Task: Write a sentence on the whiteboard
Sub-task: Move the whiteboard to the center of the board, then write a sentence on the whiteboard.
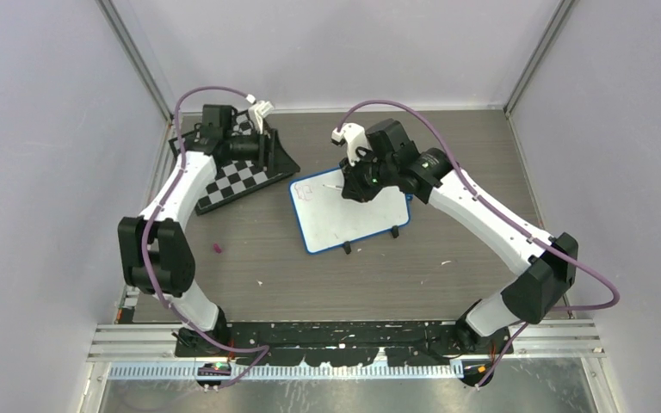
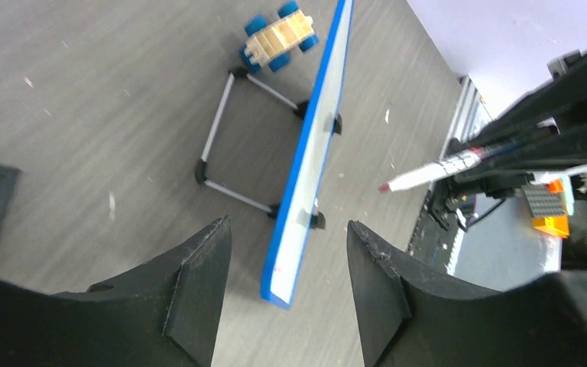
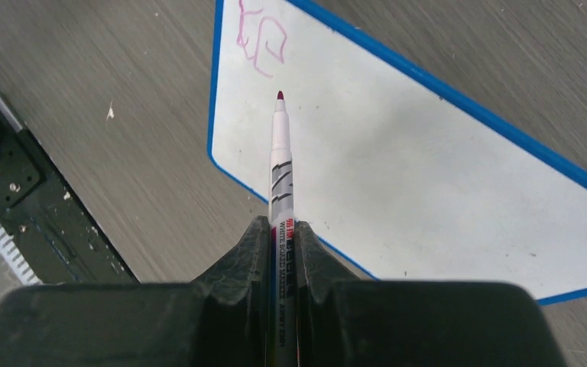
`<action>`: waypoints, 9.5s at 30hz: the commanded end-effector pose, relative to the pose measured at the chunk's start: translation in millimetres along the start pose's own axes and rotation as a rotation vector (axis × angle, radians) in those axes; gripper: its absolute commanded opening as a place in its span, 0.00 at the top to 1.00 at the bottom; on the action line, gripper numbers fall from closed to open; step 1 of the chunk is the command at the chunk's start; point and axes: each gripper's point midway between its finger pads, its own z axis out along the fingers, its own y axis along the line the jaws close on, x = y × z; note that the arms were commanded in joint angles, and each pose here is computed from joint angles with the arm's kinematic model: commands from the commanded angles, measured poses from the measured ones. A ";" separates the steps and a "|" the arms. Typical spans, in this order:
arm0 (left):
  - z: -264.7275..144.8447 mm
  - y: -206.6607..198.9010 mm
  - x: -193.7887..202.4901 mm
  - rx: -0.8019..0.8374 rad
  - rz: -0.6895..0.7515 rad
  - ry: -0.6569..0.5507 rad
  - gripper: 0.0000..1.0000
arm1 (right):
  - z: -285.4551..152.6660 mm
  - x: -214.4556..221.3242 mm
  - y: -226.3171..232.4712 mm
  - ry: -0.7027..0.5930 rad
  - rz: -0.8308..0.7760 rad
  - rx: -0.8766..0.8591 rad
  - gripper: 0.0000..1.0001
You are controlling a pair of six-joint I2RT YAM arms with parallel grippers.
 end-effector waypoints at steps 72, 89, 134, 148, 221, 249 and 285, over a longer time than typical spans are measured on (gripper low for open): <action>11.0 3.0 48.3 0.087 -0.047 0.031 0.97 | 63.3 -14.1 -22.8 0.042 -0.019 0.096 1.00; 10.2 2.9 49.5 0.083 -0.044 0.033 0.98 | 54.0 9.5 -26.7 0.082 -0.035 0.124 1.00; 10.7 2.5 50.6 0.086 -0.041 0.037 0.98 | 42.3 -21.2 -48.1 0.034 -0.044 0.179 1.00; 10.8 3.0 51.1 0.085 -0.039 0.037 0.98 | 47.0 26.1 -33.2 0.116 -0.007 0.134 1.00; 11.3 4.6 56.0 0.082 -0.042 0.048 0.98 | 23.8 -7.8 -16.6 0.003 0.061 0.020 1.00; 11.8 4.8 55.8 0.082 -0.043 0.051 0.98 | 31.9 3.4 -58.6 0.022 0.066 0.153 1.00; 12.2 2.0 54.3 0.082 -0.040 0.053 0.98 | 15.4 -12.7 -63.7 -0.020 0.043 0.137 1.00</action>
